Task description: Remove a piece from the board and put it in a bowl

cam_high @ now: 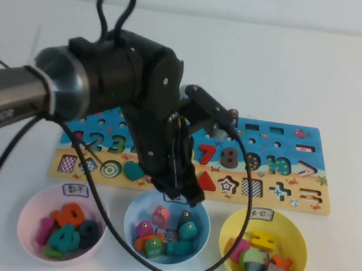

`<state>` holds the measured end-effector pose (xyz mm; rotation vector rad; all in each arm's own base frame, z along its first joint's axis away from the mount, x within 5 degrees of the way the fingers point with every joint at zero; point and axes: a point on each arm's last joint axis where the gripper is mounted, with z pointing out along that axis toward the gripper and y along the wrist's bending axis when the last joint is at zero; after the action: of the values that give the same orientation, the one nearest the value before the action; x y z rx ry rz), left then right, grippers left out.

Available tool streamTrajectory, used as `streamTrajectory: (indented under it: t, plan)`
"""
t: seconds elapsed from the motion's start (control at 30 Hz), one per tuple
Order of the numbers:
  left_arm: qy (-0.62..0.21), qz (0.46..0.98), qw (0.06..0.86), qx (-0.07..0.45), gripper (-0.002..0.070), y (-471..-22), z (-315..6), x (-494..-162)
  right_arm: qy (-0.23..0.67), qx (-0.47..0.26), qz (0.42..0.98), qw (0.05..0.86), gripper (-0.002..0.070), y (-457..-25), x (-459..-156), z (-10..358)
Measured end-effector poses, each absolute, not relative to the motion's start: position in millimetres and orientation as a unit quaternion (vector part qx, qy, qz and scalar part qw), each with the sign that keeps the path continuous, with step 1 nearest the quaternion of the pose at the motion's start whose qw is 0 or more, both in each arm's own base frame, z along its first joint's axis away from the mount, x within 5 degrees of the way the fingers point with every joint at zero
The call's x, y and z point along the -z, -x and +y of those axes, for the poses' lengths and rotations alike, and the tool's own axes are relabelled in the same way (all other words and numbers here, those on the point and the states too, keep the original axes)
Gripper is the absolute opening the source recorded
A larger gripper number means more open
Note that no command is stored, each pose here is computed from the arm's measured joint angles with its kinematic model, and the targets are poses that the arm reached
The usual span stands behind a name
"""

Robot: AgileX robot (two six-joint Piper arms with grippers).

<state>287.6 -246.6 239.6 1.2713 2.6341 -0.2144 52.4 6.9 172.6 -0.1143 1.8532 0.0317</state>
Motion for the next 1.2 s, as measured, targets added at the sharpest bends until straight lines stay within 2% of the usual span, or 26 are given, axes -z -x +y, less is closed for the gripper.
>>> streamTrajectory:
  t: [0.17, 0.3, 0.47, 0.83, 1.07, 1.2]
  plan:
    - [-0.425, 0.887, 0.158, 0.087, 0.0008, -276.5, -237.7, -279.2, 0.049, -0.014, 0.799, 0.599, -0.0018, -52.4, -172.6, 6.9]
    - [-0.416, 0.873, 0.231, 0.106, 0.0001, -259.9, -224.0, -311.3, 0.049, -0.014, 0.799, 0.599, -0.0018, -52.4, -172.6, 6.9]
    - [-0.393, 0.851, 0.320, 0.137, 0.0000, -220.9, -192.6, -329.4, 0.049, -0.014, 0.799, 0.599, -0.0018, -52.4, -172.6, 6.9]
    - [-0.321, 0.810, 0.454, 0.186, 0.0000, -140.9, -123.7, -297.5, 0.049, -0.014, 0.799, 0.599, -0.0018, -52.4, -172.6, 6.9]
    - [-0.239, 0.737, 0.592, 0.223, -0.0001, -107.1, -86.4, -267.6, 0.049, -0.014, 0.799, 0.599, -0.0018, -52.4, -172.6, 6.9]
    - [-0.199, 0.717, 0.624, 0.238, -0.0001, -97.5, -73.9, -248.6, 0.049, -0.014, 0.799, 0.599, -0.0018, -52.4, -172.6, 6.9]
